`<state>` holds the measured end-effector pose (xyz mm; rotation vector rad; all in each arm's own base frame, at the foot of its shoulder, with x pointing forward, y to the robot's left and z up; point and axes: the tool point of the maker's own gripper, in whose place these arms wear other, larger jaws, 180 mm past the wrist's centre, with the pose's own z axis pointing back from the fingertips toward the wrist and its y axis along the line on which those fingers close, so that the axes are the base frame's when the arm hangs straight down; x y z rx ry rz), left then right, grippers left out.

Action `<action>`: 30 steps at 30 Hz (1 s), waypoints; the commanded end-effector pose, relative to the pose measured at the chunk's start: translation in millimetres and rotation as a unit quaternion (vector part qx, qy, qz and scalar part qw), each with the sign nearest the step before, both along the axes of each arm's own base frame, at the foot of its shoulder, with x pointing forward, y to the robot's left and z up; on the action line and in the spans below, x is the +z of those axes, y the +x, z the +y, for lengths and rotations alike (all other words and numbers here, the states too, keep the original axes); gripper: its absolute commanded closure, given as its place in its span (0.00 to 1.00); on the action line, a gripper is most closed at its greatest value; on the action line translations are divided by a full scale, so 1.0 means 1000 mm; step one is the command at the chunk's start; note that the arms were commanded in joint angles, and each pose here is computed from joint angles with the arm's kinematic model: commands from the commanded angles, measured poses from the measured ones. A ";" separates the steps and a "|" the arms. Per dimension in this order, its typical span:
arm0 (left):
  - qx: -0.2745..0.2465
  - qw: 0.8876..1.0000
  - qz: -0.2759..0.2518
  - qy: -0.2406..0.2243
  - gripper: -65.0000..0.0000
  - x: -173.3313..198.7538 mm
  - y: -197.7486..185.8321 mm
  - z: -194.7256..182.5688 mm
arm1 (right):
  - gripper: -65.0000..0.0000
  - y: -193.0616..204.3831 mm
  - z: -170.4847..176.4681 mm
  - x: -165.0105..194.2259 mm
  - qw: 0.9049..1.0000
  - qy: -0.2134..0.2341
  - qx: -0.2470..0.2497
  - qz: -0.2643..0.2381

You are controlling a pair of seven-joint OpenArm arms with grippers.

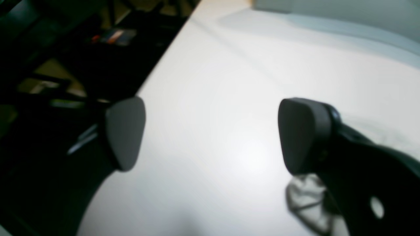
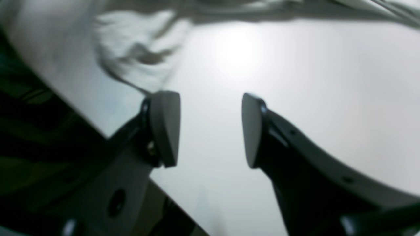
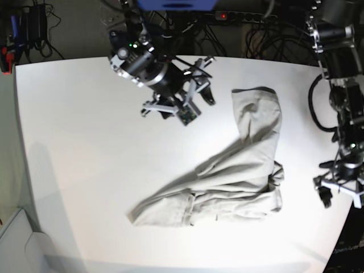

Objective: Layout the t-shirt on the table in an organized manner, then fold the t-shirt properly
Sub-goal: 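Grasp the shirt's end with the right gripper and lift it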

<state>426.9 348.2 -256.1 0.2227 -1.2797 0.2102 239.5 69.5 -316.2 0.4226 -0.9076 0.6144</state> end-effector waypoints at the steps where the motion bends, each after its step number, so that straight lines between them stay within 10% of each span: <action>1: -0.006 1.000 -0.020 0.020 0.04 0.018 -0.004 0.010 | 0.53 0.002 0.013 0.013 1.000 0.027 0.004 -0.014; 12: 0.079 0.995 0.018 0.055 0.04 0.004 -0.112 0.097 | 0.52 -0.004 0.067 -0.041 0.995 0.094 0.034 0.016; 30: 0.128 0.987 0.035 0.089 0.04 0.015 -0.163 0.137 | 0.53 0.012 0.075 -0.088 0.995 0.085 0.044 0.039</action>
